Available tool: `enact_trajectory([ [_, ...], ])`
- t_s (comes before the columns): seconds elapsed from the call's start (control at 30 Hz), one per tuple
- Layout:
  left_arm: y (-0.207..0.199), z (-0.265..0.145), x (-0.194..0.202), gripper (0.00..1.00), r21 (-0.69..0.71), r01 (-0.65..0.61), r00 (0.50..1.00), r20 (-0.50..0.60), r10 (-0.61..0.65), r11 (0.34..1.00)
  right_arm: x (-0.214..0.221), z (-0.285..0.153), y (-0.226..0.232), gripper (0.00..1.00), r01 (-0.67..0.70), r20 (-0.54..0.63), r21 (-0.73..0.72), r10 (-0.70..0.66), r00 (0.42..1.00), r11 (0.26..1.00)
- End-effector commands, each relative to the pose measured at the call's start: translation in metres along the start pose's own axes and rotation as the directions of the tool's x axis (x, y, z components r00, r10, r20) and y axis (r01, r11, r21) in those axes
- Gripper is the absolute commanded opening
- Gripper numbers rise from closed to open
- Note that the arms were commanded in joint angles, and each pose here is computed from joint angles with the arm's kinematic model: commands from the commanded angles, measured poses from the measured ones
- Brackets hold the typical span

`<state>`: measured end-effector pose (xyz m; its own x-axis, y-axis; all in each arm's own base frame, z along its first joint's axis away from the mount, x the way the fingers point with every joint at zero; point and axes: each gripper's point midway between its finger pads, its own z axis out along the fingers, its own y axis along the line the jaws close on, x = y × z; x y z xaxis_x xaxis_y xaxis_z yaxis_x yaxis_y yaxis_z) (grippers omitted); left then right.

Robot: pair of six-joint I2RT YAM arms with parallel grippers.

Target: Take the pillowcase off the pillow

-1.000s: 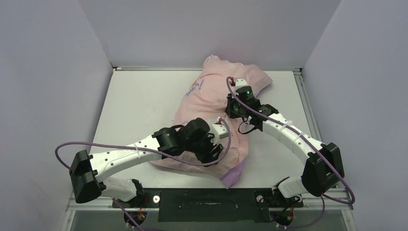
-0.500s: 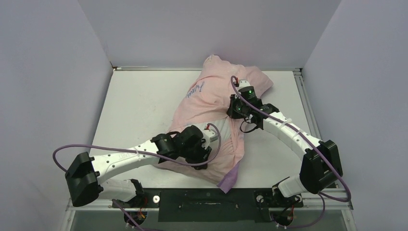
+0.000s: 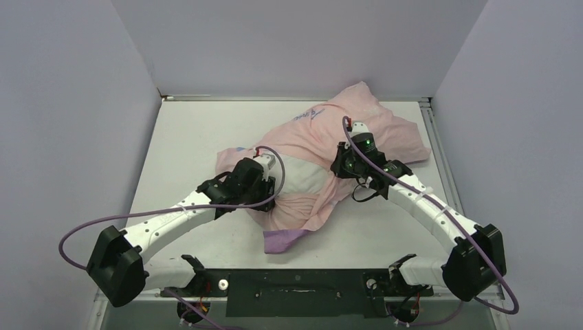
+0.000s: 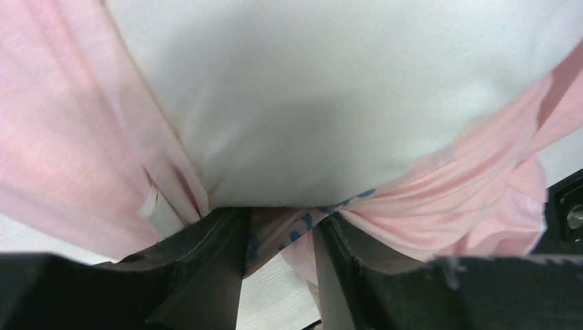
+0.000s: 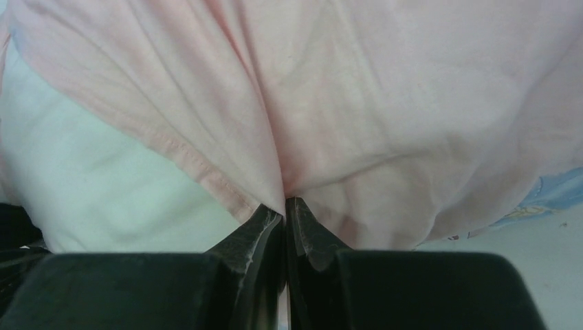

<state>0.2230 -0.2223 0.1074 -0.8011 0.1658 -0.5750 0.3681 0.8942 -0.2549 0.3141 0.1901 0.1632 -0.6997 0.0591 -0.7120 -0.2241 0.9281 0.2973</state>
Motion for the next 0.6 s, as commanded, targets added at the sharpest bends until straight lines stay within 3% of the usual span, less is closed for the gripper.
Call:
enact_trajectory([
  [0.0,-0.008,-0.024,-0.036,0.49,0.044,0.053,0.983,0.174,-0.059,0.998,0.005,-0.021,-0.001,0.06,0.031,0.008,0.03,-0.031,0.999,0.999],
  [0.1,-0.01,-0.049,-0.058,0.67,0.053,0.078,0.963,0.254,-0.09,0.995,-0.002,-0.023,0.003,0.07,0.048,0.023,0.022,-0.048,0.999,0.999],
  [0.23,0.0,-0.079,-0.098,0.77,0.028,0.113,0.912,0.393,-0.115,0.993,-0.002,-0.019,0.007,0.07,0.062,0.018,0.014,-0.062,0.998,0.998],
  [0.4,0.017,-0.086,-0.143,0.81,-0.011,0.169,0.866,0.48,-0.143,0.986,0.002,-0.014,0.012,0.07,0.072,0.007,0.007,-0.072,0.997,0.997],
  [0.57,0.03,-0.059,-0.163,0.8,-0.064,0.197,0.866,0.478,-0.143,0.978,0.004,-0.013,0.013,0.08,0.081,0.008,0.01,-0.081,0.997,0.997],
])
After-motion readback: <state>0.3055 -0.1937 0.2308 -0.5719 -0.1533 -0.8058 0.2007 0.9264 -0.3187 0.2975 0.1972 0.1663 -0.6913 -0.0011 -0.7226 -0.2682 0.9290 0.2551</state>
